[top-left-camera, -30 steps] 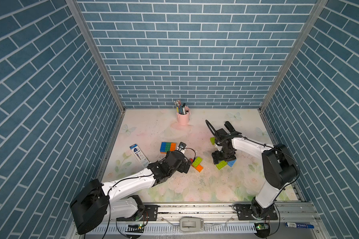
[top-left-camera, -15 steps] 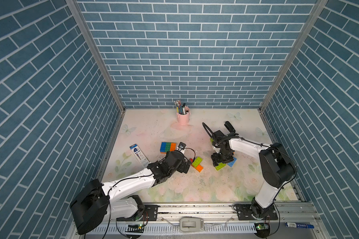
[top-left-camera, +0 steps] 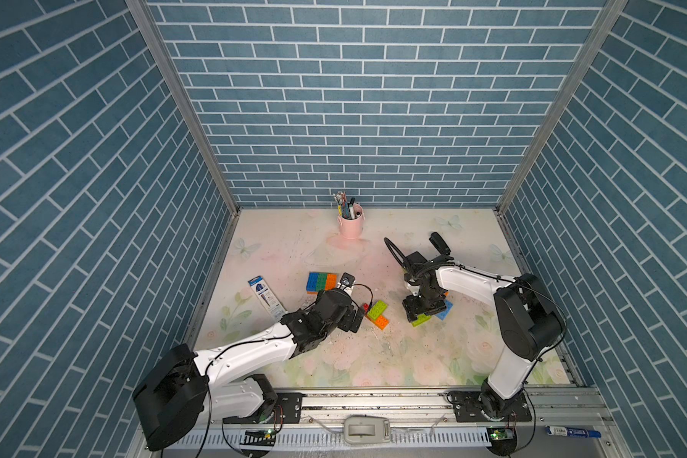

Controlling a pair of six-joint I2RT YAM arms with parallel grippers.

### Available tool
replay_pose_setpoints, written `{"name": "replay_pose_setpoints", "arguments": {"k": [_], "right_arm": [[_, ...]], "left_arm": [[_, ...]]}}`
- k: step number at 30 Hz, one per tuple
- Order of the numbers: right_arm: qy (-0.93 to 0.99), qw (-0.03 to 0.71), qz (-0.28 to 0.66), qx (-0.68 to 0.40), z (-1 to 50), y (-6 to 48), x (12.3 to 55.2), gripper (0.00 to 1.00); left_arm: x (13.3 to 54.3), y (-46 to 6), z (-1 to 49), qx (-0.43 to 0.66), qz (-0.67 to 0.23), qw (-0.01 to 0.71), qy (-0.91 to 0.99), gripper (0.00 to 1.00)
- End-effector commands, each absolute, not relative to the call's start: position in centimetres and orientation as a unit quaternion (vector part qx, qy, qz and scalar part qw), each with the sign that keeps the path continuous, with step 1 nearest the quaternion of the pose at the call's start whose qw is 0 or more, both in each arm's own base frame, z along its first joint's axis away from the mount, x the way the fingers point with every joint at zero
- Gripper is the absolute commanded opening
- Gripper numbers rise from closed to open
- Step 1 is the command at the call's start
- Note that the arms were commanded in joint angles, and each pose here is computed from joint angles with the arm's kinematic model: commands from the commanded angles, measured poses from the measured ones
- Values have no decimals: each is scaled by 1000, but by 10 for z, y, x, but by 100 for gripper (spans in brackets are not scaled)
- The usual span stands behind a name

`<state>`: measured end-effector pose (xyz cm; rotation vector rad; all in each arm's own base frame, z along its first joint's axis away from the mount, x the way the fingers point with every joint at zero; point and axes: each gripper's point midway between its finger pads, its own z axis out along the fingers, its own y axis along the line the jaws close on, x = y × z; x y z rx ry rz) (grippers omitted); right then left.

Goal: Assemble a rectangle with lego
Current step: Pick up the lego brick from the center of the board.

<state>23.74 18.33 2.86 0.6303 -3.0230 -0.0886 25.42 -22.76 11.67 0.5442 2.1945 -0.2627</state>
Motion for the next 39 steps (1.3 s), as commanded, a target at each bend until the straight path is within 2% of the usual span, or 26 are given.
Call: {"name": "replay_pose_setpoints", "arguments": {"k": [1, 11, 19, 30, 35, 39], "right_arm": [[-976, 41, -7, 215, 23, 175, 231, 74], [-975, 28, 6, 219, 20, 172, 236, 67], [-975, 24, 12, 220, 17, 172, 239, 70], [-975, 22, 11, 222, 20, 175, 241, 66], [-972, 7, 10, 234, 49, 182, 243, 64], [-963, 0, 7, 269, 76, 198, 239, 63]], "left_arm": [[254, -223, 117, 210, -105, 421, 876, 99], [255, -220, 119, 204, -104, 425, 876, 99], [256, -213, 121, 195, -104, 428, 876, 99], [256, -209, 121, 189, -105, 430, 877, 99], [262, -194, 131, 150, -107, 438, 880, 99], [269, -158, 128, 76, -98, 426, 896, 98]]}}
